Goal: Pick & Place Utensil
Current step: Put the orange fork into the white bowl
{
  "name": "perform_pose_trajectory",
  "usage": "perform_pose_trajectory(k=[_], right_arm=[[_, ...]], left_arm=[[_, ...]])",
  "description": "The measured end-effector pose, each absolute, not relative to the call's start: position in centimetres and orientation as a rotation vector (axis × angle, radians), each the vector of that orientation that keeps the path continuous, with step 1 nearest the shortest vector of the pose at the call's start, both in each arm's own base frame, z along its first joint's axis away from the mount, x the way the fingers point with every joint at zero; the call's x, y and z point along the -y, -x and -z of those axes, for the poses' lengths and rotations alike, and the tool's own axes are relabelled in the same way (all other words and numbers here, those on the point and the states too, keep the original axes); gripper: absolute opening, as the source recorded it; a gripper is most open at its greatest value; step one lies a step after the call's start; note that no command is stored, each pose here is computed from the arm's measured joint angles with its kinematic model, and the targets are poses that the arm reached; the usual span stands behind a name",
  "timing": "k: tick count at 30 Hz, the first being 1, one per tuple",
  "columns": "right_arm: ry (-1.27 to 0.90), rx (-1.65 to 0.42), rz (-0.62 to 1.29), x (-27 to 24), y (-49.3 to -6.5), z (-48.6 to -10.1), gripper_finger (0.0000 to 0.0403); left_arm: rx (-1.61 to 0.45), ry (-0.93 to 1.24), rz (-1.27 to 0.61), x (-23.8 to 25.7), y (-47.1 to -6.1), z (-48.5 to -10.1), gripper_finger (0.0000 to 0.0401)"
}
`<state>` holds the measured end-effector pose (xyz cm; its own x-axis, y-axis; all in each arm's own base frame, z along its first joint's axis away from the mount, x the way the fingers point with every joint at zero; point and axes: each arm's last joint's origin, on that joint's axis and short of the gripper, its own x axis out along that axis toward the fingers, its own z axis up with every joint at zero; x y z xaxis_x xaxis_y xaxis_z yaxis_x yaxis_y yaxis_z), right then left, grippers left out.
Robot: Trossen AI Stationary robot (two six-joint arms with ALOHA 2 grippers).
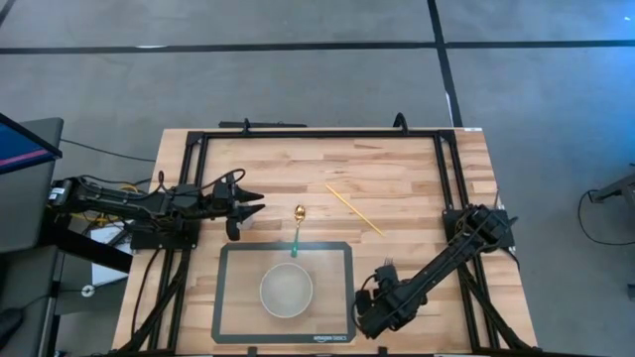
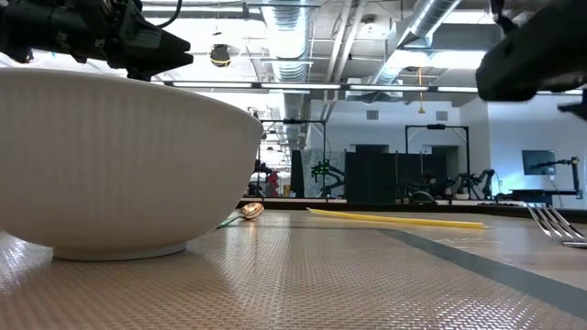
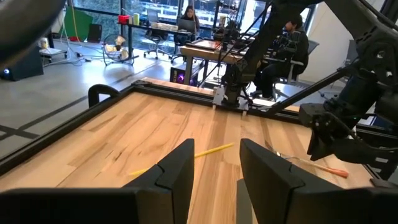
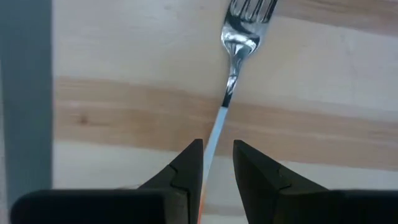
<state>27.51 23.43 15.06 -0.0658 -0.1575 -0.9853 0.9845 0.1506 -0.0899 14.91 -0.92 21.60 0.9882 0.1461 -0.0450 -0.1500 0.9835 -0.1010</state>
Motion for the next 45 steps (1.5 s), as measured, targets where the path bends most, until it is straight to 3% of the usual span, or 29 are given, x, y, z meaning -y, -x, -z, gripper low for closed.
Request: perform_pose_trajectory(k=[14,26,36,45], right_arm=[[-0.958,-1.206,1.222,-23.0,-26.6,-12.9,0.0079],[-0.884,-1.292,1.044,-22.4,-27.4,-13.7,0.0009],[-0.959,-1.181,0.817,-22.7,-30.5,-20.0,0.0005],[-1.047,-0.899,0.357,-21.3,-37.1,-24.4,0.0005]], left_arm=[[-0.036,0.105,-0.149,0.9,-14.9,-21.6,0.0131],[-0.030,0.106,-0.149,0.9,-14.9,-21.7,0.0131],[-0.030,0.106,-0.149,0.9,-14.9,-21.7,0.0131],[-0.031,0.106,-0.149,0.9,-14.9,-21.7,0.0131]])
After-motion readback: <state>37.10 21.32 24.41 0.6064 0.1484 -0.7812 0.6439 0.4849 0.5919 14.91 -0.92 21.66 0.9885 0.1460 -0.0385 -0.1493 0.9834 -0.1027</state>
